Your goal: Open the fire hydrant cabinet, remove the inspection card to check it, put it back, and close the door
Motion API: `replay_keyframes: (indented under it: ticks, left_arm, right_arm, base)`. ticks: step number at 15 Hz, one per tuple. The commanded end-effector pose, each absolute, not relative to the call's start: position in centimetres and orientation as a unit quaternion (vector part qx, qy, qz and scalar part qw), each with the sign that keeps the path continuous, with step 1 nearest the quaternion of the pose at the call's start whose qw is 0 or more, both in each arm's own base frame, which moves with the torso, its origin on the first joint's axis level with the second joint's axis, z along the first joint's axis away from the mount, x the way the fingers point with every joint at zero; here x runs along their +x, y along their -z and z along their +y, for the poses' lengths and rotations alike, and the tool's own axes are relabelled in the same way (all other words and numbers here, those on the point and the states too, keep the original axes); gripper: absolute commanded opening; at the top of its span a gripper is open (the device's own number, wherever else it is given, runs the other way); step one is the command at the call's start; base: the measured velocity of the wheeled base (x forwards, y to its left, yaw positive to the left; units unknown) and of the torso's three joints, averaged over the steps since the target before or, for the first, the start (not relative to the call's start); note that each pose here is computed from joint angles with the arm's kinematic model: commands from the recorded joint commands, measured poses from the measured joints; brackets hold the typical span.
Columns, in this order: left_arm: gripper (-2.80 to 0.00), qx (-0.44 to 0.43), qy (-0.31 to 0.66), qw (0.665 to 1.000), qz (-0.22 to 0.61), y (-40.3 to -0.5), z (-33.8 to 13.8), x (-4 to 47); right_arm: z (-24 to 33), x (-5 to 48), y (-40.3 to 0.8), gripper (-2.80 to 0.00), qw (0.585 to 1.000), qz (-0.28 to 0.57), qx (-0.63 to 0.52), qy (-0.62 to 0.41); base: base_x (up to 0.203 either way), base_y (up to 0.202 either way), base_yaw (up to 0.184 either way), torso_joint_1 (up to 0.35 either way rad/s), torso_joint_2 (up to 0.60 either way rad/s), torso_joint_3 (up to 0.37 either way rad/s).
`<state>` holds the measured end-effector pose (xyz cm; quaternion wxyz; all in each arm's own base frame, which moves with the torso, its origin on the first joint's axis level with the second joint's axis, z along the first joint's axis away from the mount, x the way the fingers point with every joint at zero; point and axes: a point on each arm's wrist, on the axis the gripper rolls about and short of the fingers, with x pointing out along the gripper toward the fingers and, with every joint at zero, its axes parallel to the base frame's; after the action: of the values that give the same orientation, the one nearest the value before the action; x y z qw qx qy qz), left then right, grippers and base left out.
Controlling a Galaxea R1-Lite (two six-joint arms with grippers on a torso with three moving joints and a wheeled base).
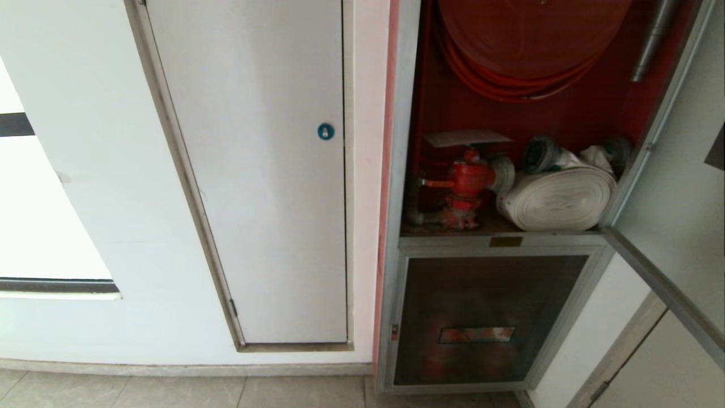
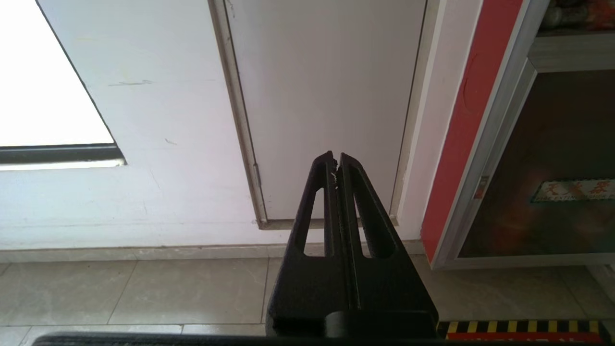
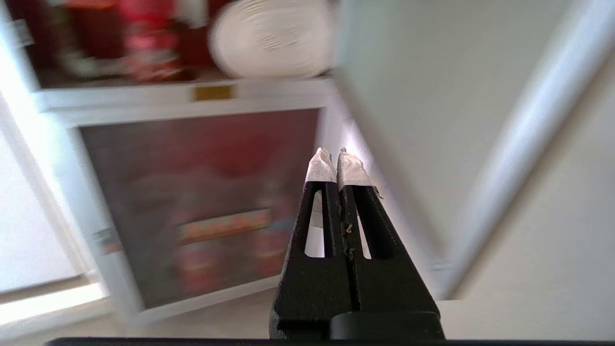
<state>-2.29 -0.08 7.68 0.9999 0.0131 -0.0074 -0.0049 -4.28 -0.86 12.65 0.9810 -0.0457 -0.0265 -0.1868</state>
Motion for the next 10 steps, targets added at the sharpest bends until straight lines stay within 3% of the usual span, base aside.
replay_keyframes:
  ticks: [1, 7, 10]
  left_arm:
    - [-2.8, 0.013, 0.005, 1.0, -0.004, -7.5, -0.1, -2.2]
    - [-2.8, 0.013, 0.005, 1.0, -0.003, -7.5, -0.1, -2.2]
    - [-2.8, 0.013, 0.005, 1.0, -0.004, -7.5, -0.1, -2.2]
  right_arm:
    - [-0.7, -3.5, -10.4, -2.8, 0.987, -0.026, -0.041, 0.152]
    - [0.0, -2.3, -8.0, -2.8, 0.999, -0.026, -0.034, -0.001]
    - [0.0, -2.3, -7.5, -2.8, 1.0, 0.003, -0.021, -0.009]
  base:
    - [0.0, 0.0, 0.0, 0.0, 0.0, 0.0]
    - [0.0, 0.0, 0.0, 0.0, 0.0, 0.0]
    - [0.0, 0.0, 0.0, 0.0, 0.0, 0.0]
